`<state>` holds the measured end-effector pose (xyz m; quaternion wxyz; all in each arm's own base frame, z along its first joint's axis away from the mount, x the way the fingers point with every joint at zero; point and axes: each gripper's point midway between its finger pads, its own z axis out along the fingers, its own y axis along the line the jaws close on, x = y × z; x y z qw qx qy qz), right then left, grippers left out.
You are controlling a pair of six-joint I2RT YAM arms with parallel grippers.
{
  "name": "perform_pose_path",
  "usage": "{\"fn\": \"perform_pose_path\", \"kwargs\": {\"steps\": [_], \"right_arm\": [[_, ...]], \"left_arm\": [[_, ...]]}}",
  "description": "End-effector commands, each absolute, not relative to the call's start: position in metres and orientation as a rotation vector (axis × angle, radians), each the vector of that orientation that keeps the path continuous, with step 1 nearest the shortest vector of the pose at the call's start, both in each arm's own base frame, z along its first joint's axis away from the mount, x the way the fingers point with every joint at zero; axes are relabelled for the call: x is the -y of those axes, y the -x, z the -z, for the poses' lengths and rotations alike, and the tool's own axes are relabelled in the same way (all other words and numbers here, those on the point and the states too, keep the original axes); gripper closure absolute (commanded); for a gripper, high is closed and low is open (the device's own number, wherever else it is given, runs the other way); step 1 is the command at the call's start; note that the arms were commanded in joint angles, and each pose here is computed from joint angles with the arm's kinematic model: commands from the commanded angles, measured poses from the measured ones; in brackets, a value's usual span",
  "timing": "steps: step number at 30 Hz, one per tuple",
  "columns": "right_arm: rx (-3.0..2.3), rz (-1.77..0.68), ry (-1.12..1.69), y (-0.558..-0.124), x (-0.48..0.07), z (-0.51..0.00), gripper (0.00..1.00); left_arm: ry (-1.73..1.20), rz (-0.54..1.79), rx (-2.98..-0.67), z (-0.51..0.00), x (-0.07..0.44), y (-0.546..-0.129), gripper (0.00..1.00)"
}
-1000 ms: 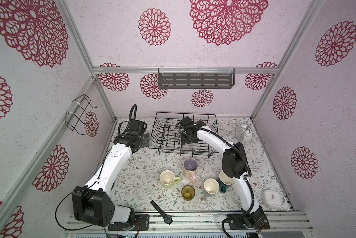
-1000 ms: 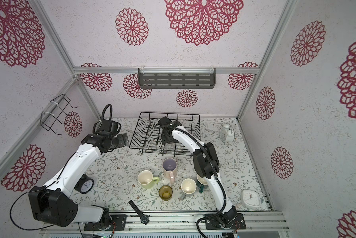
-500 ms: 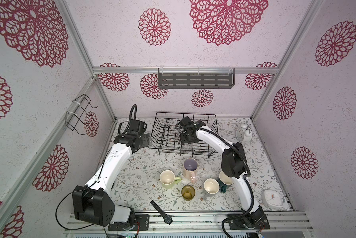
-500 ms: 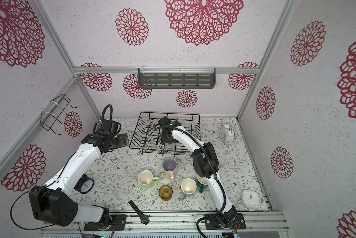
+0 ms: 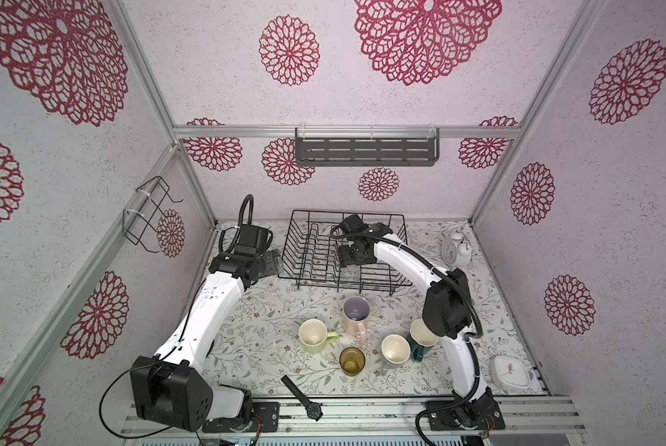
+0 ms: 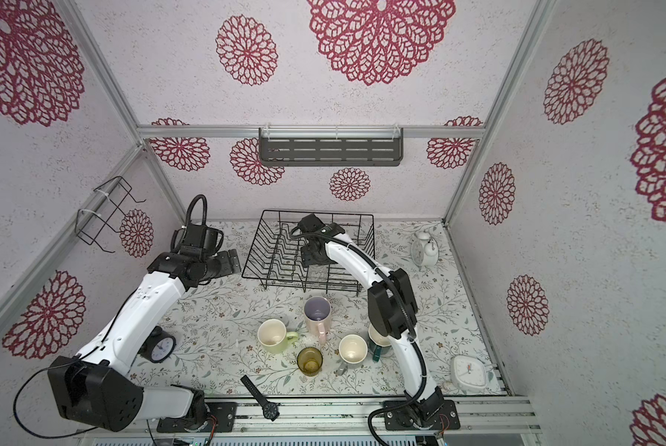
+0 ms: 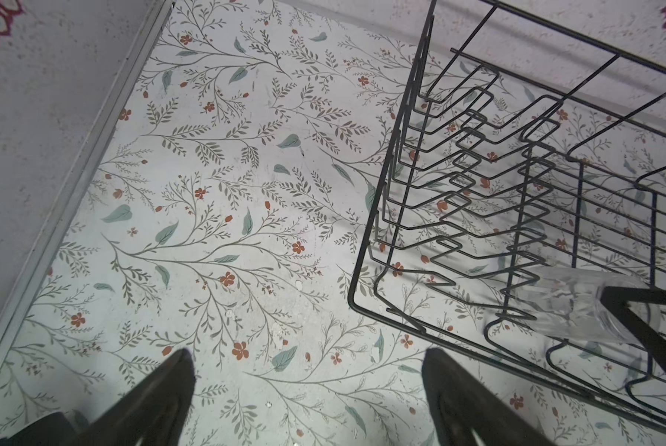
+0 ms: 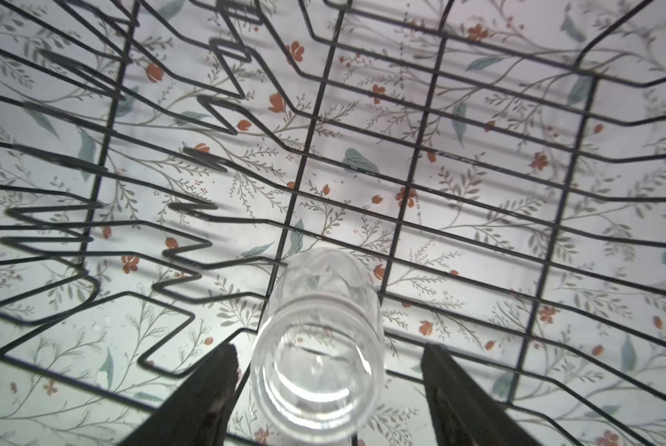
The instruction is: Load the cups into the dish rack
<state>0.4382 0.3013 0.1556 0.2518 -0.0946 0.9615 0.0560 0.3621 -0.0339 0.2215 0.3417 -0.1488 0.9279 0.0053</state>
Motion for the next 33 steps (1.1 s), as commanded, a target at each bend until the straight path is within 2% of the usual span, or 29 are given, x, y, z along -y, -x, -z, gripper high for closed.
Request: {"fn": "perform_pose_path", "kwargs": {"steps": [1, 8, 16, 21, 27, 33], "right_arm": [[-2.458, -0.197, 0.258, -0.436, -0.290, -0.219, 0.22], [-2.384, -0.278, 0.354, -0.383, -0.274, -0.251, 0.23], [-2.352, -0.478, 0.446, -0.292, -0.266, -0.222, 0.28], [-2.428, -0.571, 0.525, -0.250, -0.276, -0.198, 0.28], [-2.566, -0.521, 0.600, -0.209, -0.281, -0.166, 0.29], [-2.676, -0.392, 0.598, -0.196, -0.268, -0.137, 0.30]], "left_arm": [[0.412, 0.019, -2.396, -0.225, 0.032, -0.354, 0.04], [0.419, 0.036, -2.394, -0.219, 0.031, -0.346, 0.02], [0.475, 0.046, -2.295, -0.227, 0.025, -0.349, 0.03], [0.461, 0.104, -2.260, -0.225, 0.031, -0.354, 0.03], [0.467, 0.108, -2.262, -0.226, 0.032, -0.355, 0.03], [0.504, 0.121, -2.240, -0.227, 0.030, -0.354, 0.02]]}}
